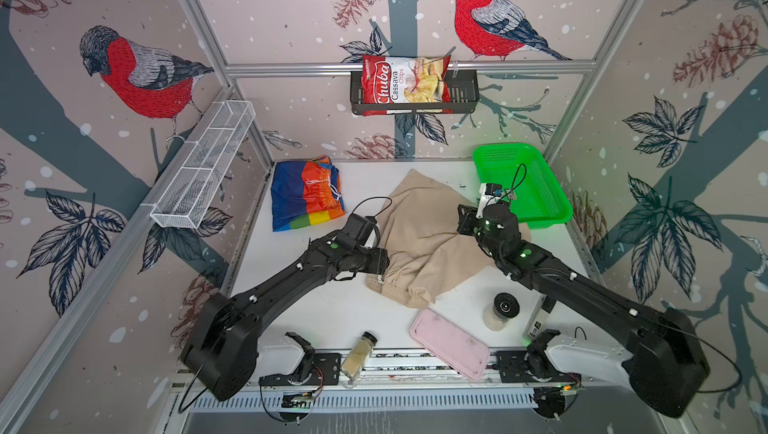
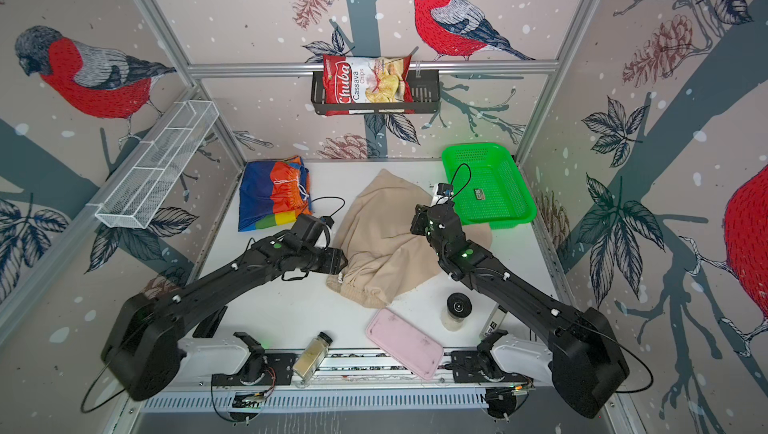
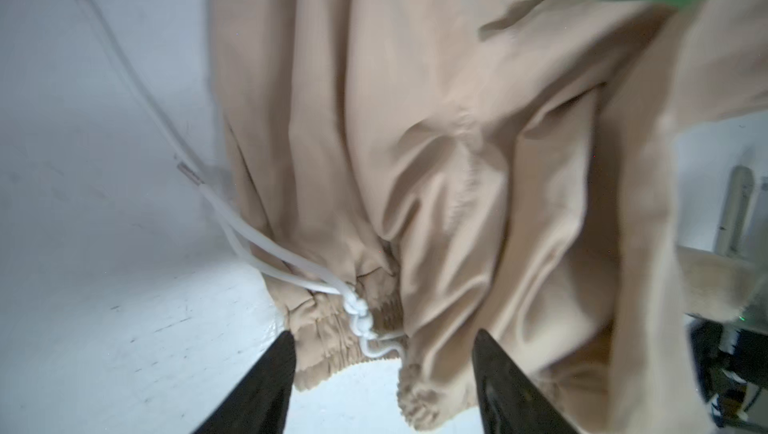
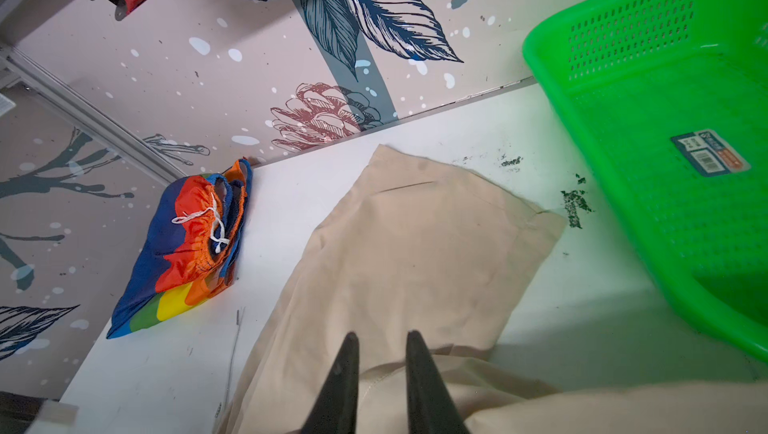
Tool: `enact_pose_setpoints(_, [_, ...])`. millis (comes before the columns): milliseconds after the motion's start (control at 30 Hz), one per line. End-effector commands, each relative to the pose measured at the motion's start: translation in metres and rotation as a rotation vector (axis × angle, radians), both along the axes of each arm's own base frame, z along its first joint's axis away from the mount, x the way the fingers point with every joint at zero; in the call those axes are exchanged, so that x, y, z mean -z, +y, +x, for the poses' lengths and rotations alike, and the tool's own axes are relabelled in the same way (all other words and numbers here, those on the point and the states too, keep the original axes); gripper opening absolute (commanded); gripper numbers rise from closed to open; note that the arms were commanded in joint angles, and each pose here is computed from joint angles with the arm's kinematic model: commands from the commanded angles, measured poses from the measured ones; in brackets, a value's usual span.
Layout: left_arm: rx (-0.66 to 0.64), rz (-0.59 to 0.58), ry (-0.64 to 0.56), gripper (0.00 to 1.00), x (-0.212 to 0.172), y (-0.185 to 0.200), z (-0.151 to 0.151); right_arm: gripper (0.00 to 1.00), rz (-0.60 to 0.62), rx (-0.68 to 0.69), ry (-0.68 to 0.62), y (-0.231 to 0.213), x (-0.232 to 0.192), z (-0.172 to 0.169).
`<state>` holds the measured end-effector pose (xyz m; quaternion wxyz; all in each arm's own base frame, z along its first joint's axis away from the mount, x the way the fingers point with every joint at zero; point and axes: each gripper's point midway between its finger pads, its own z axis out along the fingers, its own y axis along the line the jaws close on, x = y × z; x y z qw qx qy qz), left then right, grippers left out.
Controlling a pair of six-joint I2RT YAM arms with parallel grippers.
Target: Fold and stack the shorts
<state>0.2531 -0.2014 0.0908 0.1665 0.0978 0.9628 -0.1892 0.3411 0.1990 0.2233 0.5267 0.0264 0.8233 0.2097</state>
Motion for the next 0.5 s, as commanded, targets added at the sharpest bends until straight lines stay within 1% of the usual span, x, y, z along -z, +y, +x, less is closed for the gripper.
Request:
enact_pose_setpoints(0, [-0.055,0.11,0.067,0.67,0.023,0.016,0.006,0.22,-0.021,0.017,-0.027,0.0,-0.005,0.004])
enact_pose_setpoints(100, [-0.089,0.136,0.113,0.61,0.045,0.022,0.01,0.23,-0.033,0.042,-0.027,-0.009,0.001,0.0])
enact_pose_setpoints(133, [-0.096,0.142,0.127,0.61,0.05,0.023,0.011,0.24,-0.034,0.054,-0.029,-0.013,0.002,-0.001])
enact_pose_setpoints(167, [-0.107,0.16,0.137,0.61,0.055,0.025,0.011,0.25,-0.032,0.063,-0.033,-0.017,0.001,-0.003])
enact_pose_setpoints(267, [-0.12,0.209,0.156,0.67,0.065,0.031,0.012,0.3,-0.03,0.076,-0.043,-0.023,0.001,-0.004])
enact_pose_setpoints(333, [-0.117,0.204,0.166,0.66,0.071,0.03,0.011,0.3,-0.033,0.083,-0.039,-0.026,0.002,-0.003])
enact_pose_setpoints(367, [-0.114,0.182,0.169,0.59,0.074,0.026,0.011,0.3,-0.034,0.083,-0.034,-0.026,0.002,-0.001])
enact_pose_setpoints(400, [-0.111,0.154,0.176,0.46,0.077,0.021,0.011,0.3,-0.034,0.084,-0.03,-0.027,0.003,0.0])
enact_pose_setpoints(433, [-0.113,0.141,0.179,0.31,0.079,0.018,0.012,0.3,-0.035,0.085,-0.025,-0.027,0.005,0.001])
enact_pose_setpoints(467, [-0.113,0.129,0.181,0.11,0.081,0.016,0.014,0.3,-0.035,0.085,-0.022,-0.028,0.006,0.003])
